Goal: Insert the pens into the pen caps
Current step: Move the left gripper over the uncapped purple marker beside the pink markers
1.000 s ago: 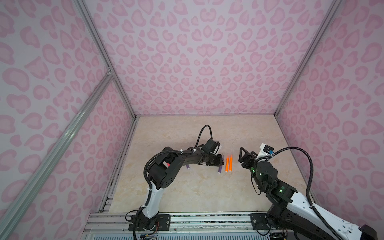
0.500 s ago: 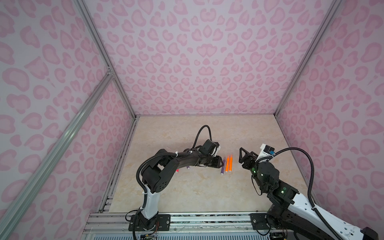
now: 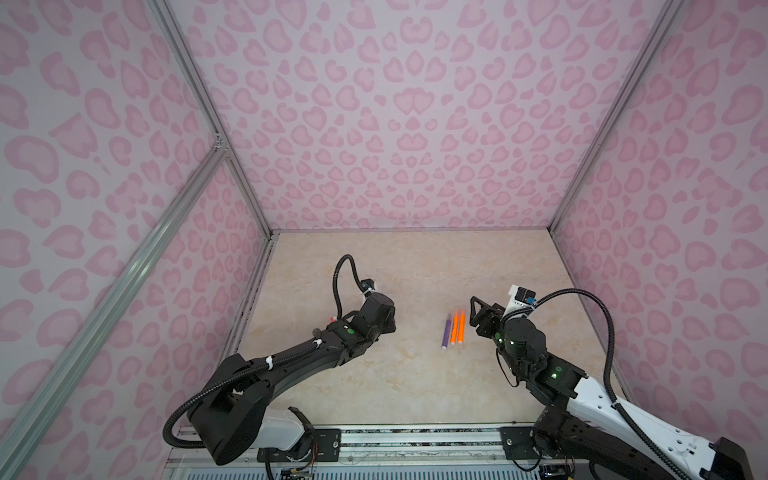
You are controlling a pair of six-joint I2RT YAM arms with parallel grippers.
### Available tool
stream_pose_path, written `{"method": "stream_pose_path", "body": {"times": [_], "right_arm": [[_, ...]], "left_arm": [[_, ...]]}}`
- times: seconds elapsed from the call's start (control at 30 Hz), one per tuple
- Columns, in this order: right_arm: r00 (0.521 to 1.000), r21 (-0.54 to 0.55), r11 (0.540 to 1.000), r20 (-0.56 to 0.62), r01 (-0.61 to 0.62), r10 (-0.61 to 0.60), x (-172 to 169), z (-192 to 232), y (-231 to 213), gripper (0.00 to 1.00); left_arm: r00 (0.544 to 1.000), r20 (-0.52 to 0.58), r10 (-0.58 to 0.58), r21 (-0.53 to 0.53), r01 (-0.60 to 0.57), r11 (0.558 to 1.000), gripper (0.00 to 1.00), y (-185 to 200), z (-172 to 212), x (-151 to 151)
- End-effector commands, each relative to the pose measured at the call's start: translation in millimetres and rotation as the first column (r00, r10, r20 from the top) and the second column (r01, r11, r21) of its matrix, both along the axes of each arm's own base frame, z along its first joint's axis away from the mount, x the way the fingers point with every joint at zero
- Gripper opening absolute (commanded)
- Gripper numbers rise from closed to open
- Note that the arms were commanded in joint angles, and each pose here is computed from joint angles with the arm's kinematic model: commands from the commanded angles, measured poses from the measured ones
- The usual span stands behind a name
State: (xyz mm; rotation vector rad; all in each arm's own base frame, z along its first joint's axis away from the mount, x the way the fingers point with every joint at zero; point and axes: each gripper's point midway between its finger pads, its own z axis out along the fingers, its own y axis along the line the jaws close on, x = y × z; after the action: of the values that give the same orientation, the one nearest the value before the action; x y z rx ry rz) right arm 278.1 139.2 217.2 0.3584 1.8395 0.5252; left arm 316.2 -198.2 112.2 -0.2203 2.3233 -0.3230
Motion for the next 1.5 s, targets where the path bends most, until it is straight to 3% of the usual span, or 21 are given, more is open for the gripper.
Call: {"method": "stream_pose_path", "body": {"times": [0.0,0.3,0.6,0.87,1.47], "right_arm": [[1.0,0.006,1.0,0.009,-0.017,0.017,2.6,4.3,5.6,0.76],[1.0,-0.007,1.0,-0.009,-0.022,0.022,6.1,0.3,9.6,0.75],[0.999,-0.008,0.999,-0.021,-0.037,0.037,8.8,-2.2,15.7,0.75],[0.998,-0.012,0.998,-0.033,-0.057,0.057,10.1,-4.3,21.1,0.75],[0.996,-0.021,0.997,-0.043,-0.074,0.073,10.1,-5.2,24.6,0.75]], "left_arm": [[0.978,-0.06,0.198,0.07,-0.194,0.978,0.44,33.7,-14.6,0.0],[0.928,-0.221,0.3,0.173,-0.265,0.948,0.46,41.3,-53.6,-9.0],[0.914,-0.292,0.281,0.198,-0.229,0.953,0.45,34.5,-74.0,-3.2],[0.923,-0.308,0.231,0.187,-0.179,0.966,0.42,24.3,-78.7,5.8],[0.909,-0.335,0.249,0.224,-0.18,0.958,0.37,30.6,-92.0,17.2]]}}
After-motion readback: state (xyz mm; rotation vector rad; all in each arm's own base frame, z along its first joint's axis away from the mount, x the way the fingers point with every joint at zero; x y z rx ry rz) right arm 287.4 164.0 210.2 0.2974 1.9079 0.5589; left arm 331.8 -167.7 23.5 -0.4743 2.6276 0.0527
